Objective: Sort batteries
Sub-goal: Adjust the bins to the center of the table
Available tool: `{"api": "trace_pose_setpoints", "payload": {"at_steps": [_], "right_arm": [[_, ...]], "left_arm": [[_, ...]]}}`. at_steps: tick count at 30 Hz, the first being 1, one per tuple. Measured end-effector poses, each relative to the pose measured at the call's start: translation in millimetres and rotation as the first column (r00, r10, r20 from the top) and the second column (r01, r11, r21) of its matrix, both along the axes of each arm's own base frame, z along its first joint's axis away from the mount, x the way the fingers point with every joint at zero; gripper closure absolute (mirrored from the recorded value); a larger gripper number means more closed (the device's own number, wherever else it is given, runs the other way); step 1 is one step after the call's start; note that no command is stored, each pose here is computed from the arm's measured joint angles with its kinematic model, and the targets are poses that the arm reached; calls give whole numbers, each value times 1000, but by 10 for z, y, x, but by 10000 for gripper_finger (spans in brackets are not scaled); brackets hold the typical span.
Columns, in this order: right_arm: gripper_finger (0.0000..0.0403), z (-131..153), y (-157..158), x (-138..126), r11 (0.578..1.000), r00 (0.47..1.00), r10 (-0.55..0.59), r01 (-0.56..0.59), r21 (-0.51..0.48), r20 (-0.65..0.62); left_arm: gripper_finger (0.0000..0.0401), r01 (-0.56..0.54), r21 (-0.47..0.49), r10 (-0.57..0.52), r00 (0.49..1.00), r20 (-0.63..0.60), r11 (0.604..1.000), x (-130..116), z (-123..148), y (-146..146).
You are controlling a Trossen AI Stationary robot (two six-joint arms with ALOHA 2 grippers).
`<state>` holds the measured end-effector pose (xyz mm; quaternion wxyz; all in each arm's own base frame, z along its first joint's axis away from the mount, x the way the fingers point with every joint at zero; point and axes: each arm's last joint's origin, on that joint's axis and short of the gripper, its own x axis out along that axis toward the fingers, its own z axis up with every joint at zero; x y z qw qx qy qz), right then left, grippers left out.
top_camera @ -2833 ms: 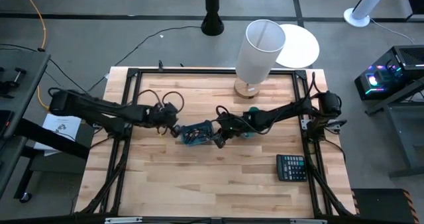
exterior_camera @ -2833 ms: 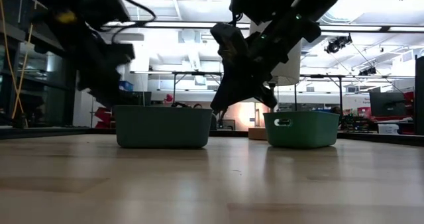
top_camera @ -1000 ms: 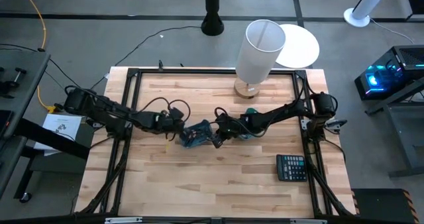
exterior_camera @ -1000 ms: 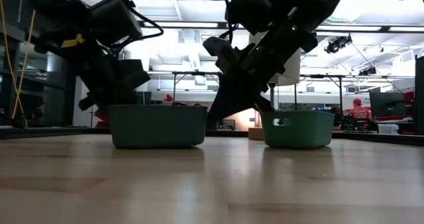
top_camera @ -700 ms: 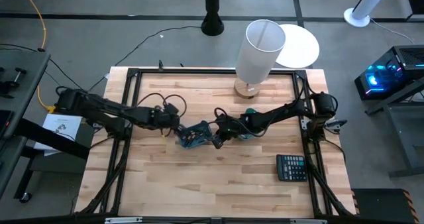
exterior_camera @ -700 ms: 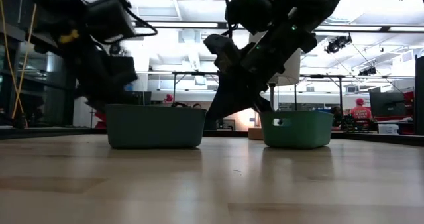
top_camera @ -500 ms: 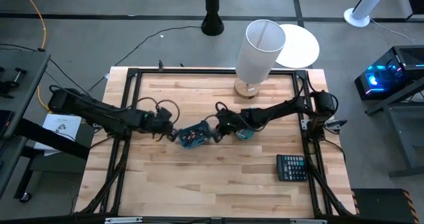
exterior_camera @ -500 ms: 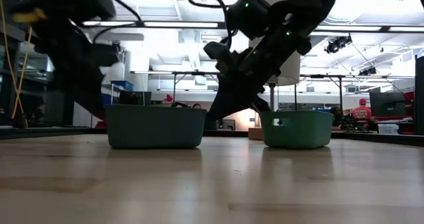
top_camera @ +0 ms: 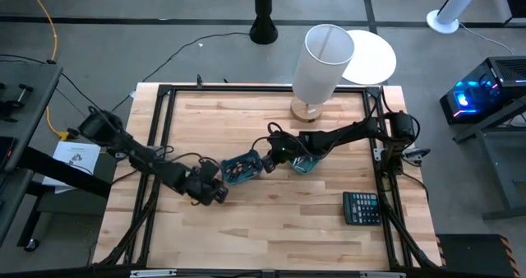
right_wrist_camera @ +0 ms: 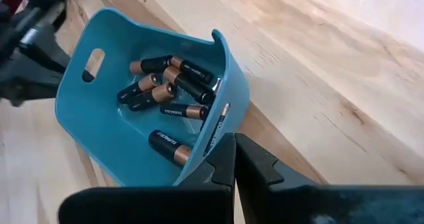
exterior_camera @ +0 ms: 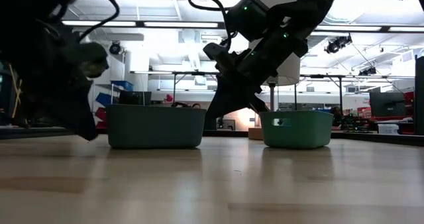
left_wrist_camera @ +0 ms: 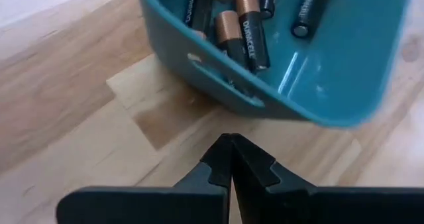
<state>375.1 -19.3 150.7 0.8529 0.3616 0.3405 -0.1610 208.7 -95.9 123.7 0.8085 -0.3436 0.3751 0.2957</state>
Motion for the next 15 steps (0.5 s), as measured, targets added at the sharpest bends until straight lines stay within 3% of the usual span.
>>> {"api": "trace_pose_setpoints", "payload": {"at_steps": [15], "right_arm": [[403,-3,159,1,1000,1000,21,-21,20,-5]], "left_arm": [[401,-14,112,22,997,-70,994,176,-90,393]]}}
